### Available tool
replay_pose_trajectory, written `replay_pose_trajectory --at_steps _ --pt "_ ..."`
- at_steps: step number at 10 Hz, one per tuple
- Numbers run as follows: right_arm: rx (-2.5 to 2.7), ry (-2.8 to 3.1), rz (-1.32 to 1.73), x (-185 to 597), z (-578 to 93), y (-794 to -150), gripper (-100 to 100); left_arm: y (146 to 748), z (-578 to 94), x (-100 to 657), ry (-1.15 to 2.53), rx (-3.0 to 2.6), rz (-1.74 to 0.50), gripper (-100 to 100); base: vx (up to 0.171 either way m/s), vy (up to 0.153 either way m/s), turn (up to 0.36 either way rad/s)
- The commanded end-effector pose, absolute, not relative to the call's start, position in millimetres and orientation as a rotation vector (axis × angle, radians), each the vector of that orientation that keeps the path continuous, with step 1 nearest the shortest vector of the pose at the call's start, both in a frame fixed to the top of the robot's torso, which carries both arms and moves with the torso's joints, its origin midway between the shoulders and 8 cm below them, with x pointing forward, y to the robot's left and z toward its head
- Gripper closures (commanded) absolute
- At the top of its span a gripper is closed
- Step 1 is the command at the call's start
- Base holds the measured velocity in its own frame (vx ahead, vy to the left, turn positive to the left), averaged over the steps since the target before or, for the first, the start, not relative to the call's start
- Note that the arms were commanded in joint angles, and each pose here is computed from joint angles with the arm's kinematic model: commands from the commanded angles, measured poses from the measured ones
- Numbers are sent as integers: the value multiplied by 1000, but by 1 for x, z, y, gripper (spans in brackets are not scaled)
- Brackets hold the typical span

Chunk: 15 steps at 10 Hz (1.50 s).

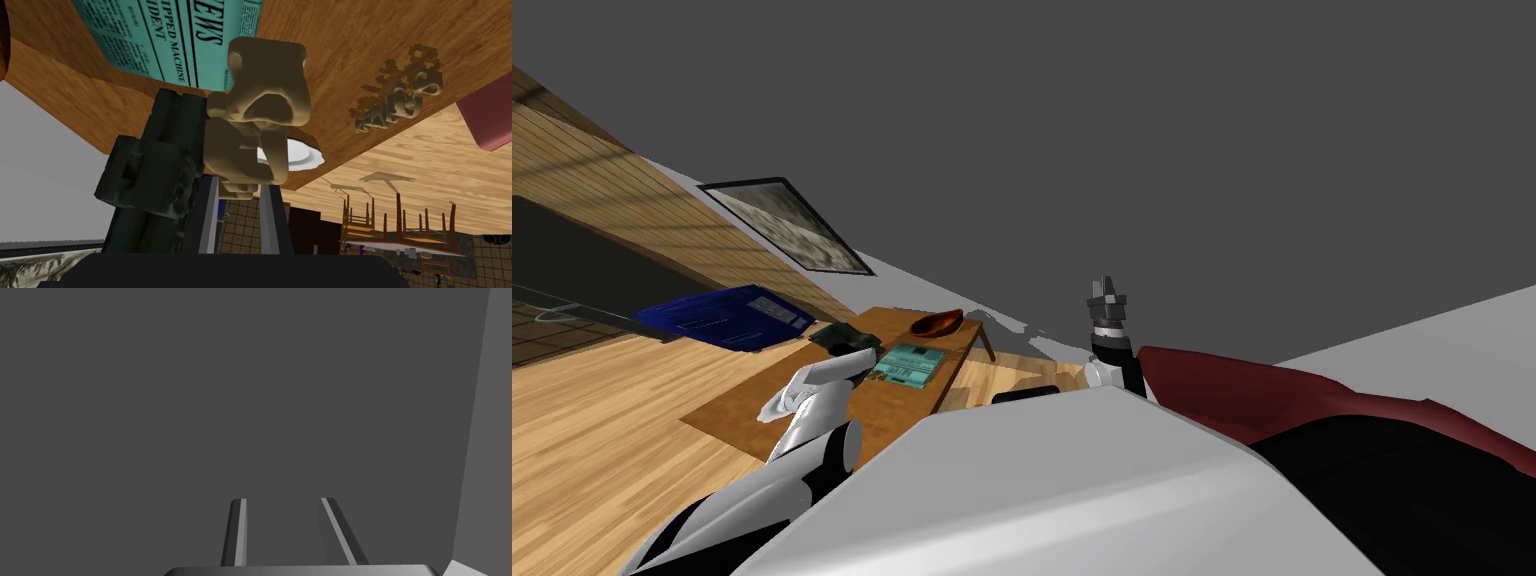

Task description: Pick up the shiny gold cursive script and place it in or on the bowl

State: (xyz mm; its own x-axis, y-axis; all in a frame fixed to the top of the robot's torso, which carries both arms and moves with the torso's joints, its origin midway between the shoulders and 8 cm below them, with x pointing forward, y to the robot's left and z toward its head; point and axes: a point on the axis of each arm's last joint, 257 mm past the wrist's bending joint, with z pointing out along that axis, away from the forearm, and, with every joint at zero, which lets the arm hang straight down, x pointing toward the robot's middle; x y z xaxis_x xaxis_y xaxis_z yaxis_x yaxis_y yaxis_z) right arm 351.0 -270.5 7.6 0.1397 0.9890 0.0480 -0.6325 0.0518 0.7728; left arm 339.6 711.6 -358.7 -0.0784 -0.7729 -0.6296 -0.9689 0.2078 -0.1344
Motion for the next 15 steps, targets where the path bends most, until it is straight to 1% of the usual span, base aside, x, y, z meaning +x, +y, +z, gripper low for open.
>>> replay_pose_trajectory --at_steps 1,3,7,15 --pt "759 594 1350 351 8 -271 0 715 -348 339 1895 -1607 437 100 110 -91 -22" --pt "758 594 1350 351 8 -271 0 720 -336 338 1901 -1617 456 100 90 -35 -54" --pt "758 594 1350 351 8 -271 0 719 -332 332 1938 -1655 477 100 133 -24 -88" --pt "758 594 1350 351 8 -271 0 712 -329 313 2042 -1744 521 100 127 4 -108"
